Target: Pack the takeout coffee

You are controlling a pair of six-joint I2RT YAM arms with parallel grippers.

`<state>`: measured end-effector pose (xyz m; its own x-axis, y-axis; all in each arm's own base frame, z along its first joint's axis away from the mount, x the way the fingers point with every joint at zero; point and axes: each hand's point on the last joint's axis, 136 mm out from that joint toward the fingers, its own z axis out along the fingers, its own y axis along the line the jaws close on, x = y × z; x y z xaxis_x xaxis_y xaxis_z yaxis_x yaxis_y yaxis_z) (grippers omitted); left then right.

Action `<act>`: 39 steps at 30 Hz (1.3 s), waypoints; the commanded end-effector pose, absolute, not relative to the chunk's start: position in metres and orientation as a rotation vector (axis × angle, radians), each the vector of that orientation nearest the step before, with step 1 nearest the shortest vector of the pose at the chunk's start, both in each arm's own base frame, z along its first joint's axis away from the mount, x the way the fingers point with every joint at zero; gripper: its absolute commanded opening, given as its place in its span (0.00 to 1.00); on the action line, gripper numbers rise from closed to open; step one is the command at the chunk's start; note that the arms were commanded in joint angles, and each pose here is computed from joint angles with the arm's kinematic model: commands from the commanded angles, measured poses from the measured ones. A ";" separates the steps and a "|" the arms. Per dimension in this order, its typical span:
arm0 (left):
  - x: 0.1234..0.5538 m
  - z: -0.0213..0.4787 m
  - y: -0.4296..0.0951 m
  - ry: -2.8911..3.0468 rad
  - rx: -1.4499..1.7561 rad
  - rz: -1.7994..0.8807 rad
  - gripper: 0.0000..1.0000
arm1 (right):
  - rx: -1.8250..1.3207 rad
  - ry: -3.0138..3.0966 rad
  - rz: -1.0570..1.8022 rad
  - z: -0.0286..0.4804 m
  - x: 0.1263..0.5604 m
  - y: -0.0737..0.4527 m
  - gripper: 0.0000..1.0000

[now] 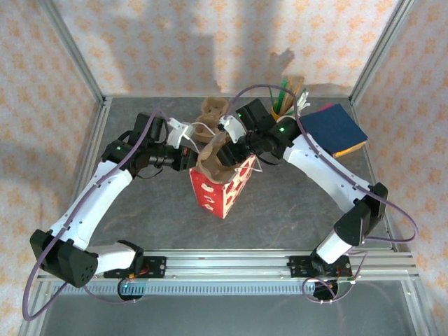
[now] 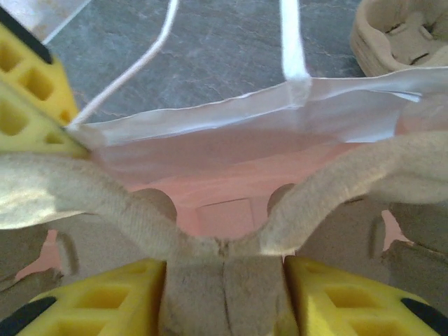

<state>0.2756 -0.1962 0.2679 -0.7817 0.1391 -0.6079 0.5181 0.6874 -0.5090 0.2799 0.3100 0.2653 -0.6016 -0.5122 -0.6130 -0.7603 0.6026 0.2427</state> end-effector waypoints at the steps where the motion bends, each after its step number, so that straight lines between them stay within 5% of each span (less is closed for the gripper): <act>1: 0.269 0.286 -0.204 2.304 0.573 -0.981 0.00 | -1.000 2.327 0.595 0.262 0.289 0.306 0.45; 39: 0.289 0.291 -0.199 2.304 0.422 -0.928 0.00 | -1.030 2.494 0.363 0.192 0.282 0.295 0.45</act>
<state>0.2787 -0.1981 0.2795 -0.7814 0.1157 -0.6132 0.5080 0.6887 -0.5173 0.2809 0.2996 0.2023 -0.6303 -0.5920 -0.5022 -0.7268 0.6774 0.1136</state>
